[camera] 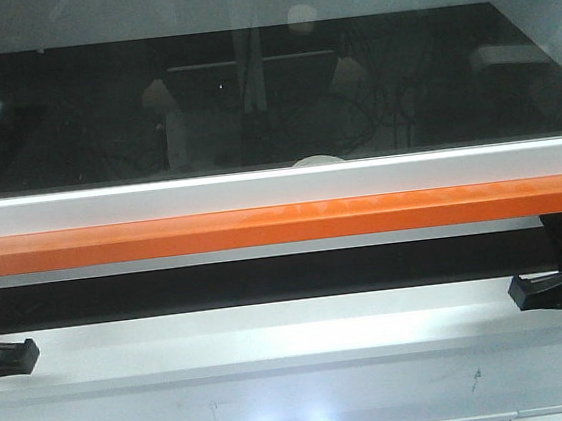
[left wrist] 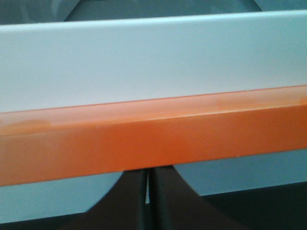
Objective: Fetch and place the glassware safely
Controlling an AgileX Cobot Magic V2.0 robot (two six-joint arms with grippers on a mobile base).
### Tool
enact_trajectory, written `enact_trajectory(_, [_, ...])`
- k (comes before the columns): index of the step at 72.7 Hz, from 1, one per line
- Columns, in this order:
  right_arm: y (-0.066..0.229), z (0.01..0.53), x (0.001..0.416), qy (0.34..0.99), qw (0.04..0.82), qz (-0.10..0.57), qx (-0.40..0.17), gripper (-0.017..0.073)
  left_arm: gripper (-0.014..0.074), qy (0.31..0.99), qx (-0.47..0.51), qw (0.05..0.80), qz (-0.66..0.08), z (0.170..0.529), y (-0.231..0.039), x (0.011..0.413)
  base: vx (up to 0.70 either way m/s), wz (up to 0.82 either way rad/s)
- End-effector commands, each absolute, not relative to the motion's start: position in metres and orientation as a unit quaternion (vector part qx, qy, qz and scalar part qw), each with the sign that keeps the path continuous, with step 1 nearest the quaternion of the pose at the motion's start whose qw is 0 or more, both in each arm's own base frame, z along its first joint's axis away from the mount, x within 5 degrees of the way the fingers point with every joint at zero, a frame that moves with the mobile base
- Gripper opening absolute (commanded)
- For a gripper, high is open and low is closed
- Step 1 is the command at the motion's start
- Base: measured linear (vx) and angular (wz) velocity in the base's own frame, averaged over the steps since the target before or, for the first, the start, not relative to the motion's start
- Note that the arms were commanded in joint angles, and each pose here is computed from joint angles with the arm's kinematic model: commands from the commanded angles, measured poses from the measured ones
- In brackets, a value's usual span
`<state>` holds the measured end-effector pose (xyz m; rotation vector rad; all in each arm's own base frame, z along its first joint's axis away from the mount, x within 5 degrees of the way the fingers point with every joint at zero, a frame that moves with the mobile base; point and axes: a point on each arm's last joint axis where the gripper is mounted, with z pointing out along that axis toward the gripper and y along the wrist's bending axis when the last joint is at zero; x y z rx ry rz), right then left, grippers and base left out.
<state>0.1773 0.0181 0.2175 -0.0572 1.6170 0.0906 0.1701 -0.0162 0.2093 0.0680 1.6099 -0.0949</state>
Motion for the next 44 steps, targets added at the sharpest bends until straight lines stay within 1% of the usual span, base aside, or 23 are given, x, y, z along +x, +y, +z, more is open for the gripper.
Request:
enact_trajectory(1, [0.02,0.24,0.183,0.668,0.743,0.043,-0.031,-0.0001,-0.0007,0.661,0.016,0.749,-0.046,0.231,-0.015,0.174,0.0,0.0])
enact_trajectory(10, [0.022,0.241,0.182,0.663,0.745,0.046,-0.048,-0.0001,-0.0007,0.655,0.013,0.754,-0.049,0.232,-0.015,0.173,0.0,0.0])
enact_trajectory(19, [0.022,0.244,0.18,0.659,0.749,0.05,-0.047,-0.0001,-0.0007,0.651,0.012,0.758,-0.05,0.235,-0.015,0.174,0.0,0.0])
enact_trajectory(29, [0.022,0.248,0.181,0.654,0.753,0.05,-0.044,-0.0001,-0.0007,0.642,0.012,0.765,-0.05,0.248,-0.015,0.177,0.0,0.0])
enact_trajectory(44, [0.022,0.267,0.184,0.631,0.773,0.049,-0.044,-0.0001,-0.0007,0.634,0.02,0.772,-0.042,0.268,-0.016,0.183,0.0,0.0])
